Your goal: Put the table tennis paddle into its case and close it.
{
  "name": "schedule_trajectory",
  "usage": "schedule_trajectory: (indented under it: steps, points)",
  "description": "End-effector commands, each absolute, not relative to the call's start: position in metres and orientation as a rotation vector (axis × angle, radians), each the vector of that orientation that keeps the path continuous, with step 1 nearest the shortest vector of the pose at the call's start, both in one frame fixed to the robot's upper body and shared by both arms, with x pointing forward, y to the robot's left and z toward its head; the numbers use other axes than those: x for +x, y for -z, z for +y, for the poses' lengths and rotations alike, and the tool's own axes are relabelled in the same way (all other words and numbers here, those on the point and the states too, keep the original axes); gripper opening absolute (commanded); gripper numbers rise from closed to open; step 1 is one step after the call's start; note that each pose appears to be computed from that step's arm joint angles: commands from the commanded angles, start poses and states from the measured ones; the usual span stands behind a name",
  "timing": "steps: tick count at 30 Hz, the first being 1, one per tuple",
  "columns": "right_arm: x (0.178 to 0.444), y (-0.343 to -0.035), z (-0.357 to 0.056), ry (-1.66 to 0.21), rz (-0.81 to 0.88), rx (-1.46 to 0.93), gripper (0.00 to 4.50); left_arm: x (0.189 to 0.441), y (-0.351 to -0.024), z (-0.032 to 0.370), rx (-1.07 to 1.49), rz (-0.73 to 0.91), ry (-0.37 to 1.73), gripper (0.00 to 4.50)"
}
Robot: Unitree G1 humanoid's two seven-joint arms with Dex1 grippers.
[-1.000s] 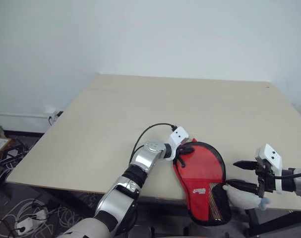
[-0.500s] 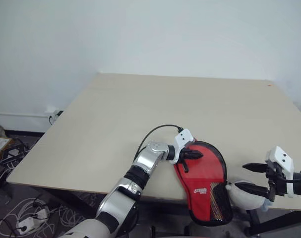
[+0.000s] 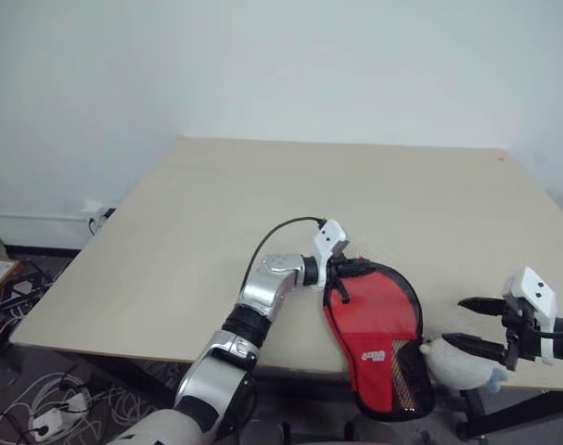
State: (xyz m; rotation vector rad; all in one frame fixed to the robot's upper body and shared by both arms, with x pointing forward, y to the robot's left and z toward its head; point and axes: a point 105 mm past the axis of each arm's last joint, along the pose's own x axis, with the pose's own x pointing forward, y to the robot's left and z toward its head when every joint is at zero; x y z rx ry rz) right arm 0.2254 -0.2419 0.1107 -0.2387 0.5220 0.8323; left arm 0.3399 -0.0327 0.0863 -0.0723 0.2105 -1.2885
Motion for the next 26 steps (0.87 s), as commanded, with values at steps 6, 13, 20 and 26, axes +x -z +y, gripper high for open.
schedule_trajectory:
  steps: [6,13,20,26]
  points:
    - [0.266,-0.134,-0.223,-0.741,0.305,-0.231,4.43,0.372,-0.11,0.004,-0.078,0.09,1.066,0.0]
    - [0.296,-0.144,-0.19,-0.698,0.186,-0.184,4.43,0.388,-0.118,0.07,-0.091,0.052,0.87,0.0]
    - [0.302,-0.142,-0.158,-0.748,0.155,-0.131,4.43,0.386,-0.118,0.106,-0.085,0.06,0.735,0.0]
    - [0.303,-0.138,-0.151,-0.767,0.155,-0.105,4.43,0.378,-0.116,0.105,-0.089,0.073,0.722,0.0]
